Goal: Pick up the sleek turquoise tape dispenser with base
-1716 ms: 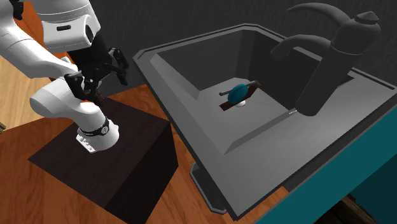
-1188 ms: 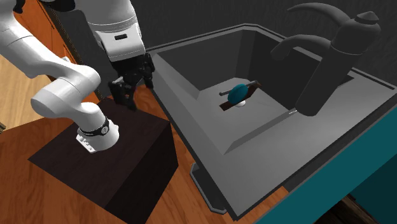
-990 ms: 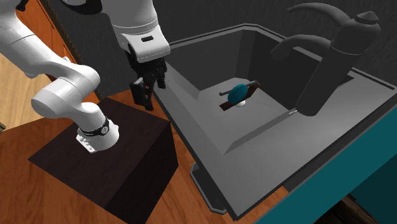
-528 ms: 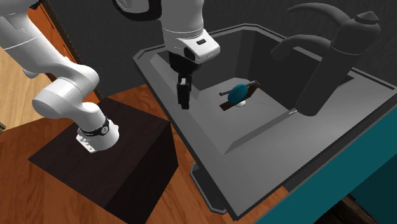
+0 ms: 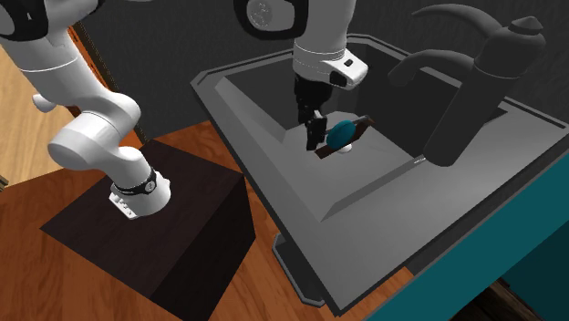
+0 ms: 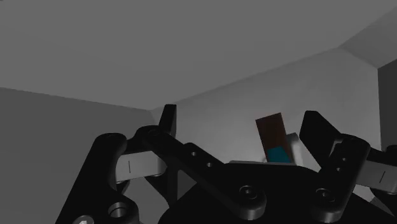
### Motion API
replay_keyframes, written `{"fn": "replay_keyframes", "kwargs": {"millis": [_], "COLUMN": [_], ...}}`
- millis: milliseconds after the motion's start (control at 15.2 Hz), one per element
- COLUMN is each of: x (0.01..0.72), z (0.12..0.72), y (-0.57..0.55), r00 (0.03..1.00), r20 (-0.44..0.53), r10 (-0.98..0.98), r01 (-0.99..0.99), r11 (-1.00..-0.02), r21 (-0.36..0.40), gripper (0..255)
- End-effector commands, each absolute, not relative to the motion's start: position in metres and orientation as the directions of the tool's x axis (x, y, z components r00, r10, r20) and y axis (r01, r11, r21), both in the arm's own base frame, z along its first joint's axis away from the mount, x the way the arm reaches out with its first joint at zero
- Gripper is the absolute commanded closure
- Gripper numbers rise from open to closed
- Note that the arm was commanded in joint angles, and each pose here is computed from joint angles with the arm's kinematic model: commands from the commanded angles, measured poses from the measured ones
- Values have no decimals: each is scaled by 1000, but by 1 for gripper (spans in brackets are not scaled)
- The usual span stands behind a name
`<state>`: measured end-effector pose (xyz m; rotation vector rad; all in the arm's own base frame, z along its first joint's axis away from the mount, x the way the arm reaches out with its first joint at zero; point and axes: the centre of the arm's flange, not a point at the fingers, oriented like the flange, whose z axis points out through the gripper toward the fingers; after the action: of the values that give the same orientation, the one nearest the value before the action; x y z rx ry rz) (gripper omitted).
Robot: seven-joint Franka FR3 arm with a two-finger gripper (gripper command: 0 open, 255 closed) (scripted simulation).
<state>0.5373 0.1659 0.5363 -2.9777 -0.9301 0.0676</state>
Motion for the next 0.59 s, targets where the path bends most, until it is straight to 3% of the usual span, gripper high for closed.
{"fn": "replay_keyframes", "kwargs": {"millis": [0,528], "x": [553,595], "z": [531,505], "y": [193,290], "r00": [790,646], "r20": [-40,-59], "r10": [612,761], "r01": [611,760], "r11": [-791,-649], "r21": [-36,-49], "gripper": [0,0]}}
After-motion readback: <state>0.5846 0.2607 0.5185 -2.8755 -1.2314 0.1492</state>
